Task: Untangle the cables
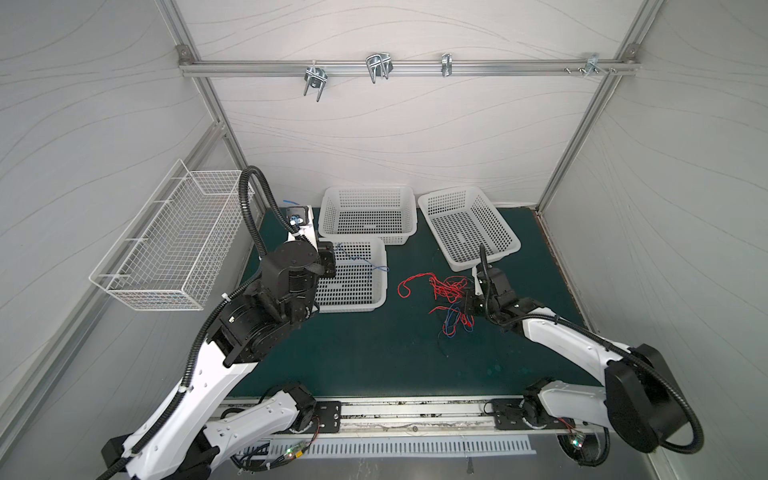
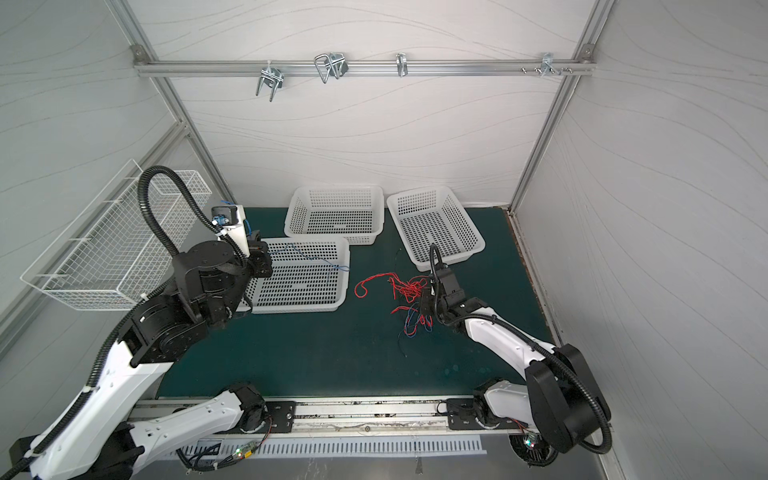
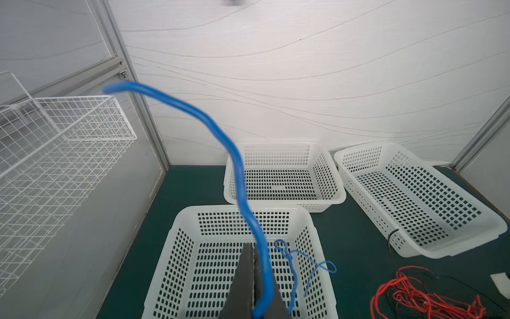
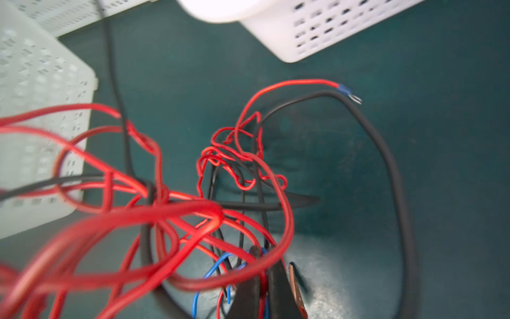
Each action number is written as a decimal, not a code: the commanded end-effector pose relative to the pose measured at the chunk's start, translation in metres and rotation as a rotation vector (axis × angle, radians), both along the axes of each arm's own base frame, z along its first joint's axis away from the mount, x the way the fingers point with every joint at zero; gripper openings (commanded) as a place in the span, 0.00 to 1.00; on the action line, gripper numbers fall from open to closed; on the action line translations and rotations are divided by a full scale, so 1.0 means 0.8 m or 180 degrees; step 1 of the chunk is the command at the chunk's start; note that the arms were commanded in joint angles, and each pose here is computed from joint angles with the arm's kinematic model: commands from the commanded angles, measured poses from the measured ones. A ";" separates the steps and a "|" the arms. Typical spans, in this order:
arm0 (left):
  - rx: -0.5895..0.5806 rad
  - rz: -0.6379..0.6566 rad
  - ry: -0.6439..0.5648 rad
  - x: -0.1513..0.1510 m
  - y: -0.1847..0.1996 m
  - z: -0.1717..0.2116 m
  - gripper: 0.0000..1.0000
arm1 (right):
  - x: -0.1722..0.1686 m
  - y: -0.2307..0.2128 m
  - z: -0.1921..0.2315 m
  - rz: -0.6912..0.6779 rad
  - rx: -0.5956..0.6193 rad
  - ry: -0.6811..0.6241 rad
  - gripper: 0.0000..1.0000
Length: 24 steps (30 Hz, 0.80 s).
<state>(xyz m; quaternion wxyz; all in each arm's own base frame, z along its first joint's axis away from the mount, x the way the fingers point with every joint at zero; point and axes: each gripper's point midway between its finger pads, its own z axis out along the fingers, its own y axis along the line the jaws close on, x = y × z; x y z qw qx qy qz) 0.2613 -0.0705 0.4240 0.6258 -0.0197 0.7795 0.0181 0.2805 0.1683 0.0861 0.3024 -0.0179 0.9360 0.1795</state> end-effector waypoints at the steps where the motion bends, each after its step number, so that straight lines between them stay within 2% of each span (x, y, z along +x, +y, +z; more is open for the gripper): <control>1: -0.0164 0.0053 -0.0158 0.008 -0.003 0.011 0.00 | -0.008 0.004 0.007 0.0064 -0.0021 -0.0026 0.00; 6: -0.0128 0.0202 0.0131 0.031 -0.002 -0.036 0.00 | -0.010 0.011 0.010 0.0108 -0.0004 -0.0032 0.00; 14: -0.0456 0.0404 0.0865 0.072 0.013 -0.164 0.00 | -0.011 0.016 0.013 0.0155 -0.0003 -0.0031 0.00; 24: 0.0073 0.0999 0.1864 0.089 0.049 -0.302 0.00 | -0.015 0.015 0.010 0.0170 -0.0021 -0.0013 0.00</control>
